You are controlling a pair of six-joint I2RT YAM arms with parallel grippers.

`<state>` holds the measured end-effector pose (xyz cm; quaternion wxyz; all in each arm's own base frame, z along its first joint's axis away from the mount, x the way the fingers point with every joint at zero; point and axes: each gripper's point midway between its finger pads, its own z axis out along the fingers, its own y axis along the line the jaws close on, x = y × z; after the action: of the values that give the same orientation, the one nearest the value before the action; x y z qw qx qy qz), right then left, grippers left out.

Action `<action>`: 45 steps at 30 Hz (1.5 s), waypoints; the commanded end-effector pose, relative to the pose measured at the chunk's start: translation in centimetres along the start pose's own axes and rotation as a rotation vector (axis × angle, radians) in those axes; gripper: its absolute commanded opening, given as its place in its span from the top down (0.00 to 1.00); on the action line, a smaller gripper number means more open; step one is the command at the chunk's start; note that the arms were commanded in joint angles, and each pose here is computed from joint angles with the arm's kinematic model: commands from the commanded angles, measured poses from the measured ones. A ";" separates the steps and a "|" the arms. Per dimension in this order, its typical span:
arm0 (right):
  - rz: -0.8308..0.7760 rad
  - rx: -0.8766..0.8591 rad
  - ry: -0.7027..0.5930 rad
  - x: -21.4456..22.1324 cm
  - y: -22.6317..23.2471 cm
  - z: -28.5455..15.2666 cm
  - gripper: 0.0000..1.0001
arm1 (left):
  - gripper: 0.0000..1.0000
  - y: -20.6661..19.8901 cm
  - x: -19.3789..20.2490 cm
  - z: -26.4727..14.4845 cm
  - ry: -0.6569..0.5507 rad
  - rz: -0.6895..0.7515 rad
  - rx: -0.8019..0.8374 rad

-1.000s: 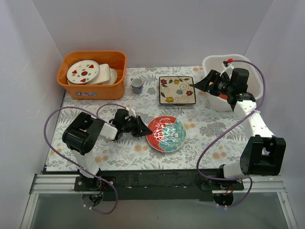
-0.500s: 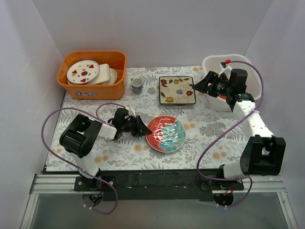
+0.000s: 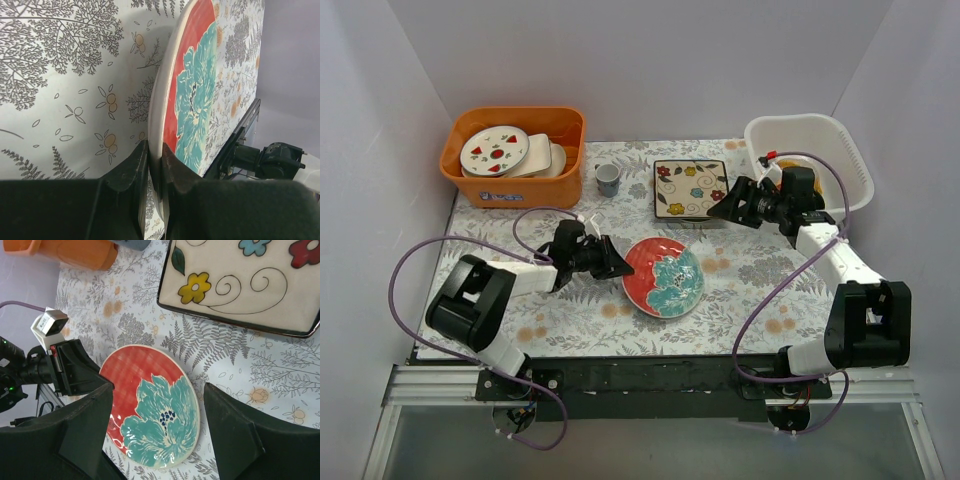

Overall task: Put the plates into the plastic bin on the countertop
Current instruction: Pick up the plate at the center of the board.

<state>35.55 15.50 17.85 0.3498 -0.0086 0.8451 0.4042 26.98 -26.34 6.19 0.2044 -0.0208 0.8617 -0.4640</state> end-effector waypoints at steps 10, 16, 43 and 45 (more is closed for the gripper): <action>-0.043 -0.086 0.064 3.1 1.6 1.1 0.20 | 1.00 -8.2 -5.6 -4.7 -0.183 0.118 0.195; -0.053 -0.100 0.085 4.2 2.0 1.8 0.19 | 1.00 -9.6 -6.4 -6.2 -0.226 0.141 0.215; -0.044 -0.141 0.187 7.6 2.9 4.4 0.21 | 1.00 -13.9 -7.2 -9.2 -0.279 0.177 0.325; -0.039 -0.152 0.195 7.9 3.1 4.6 0.22 | 1.00 -14.2 -7.3 -9.5 -0.287 0.182 0.335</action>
<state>31.47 21.97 13.09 0.2685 -0.0766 0.8534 0.4402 27.96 -24.06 15.18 0.2926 -0.0383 0.8182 -0.4935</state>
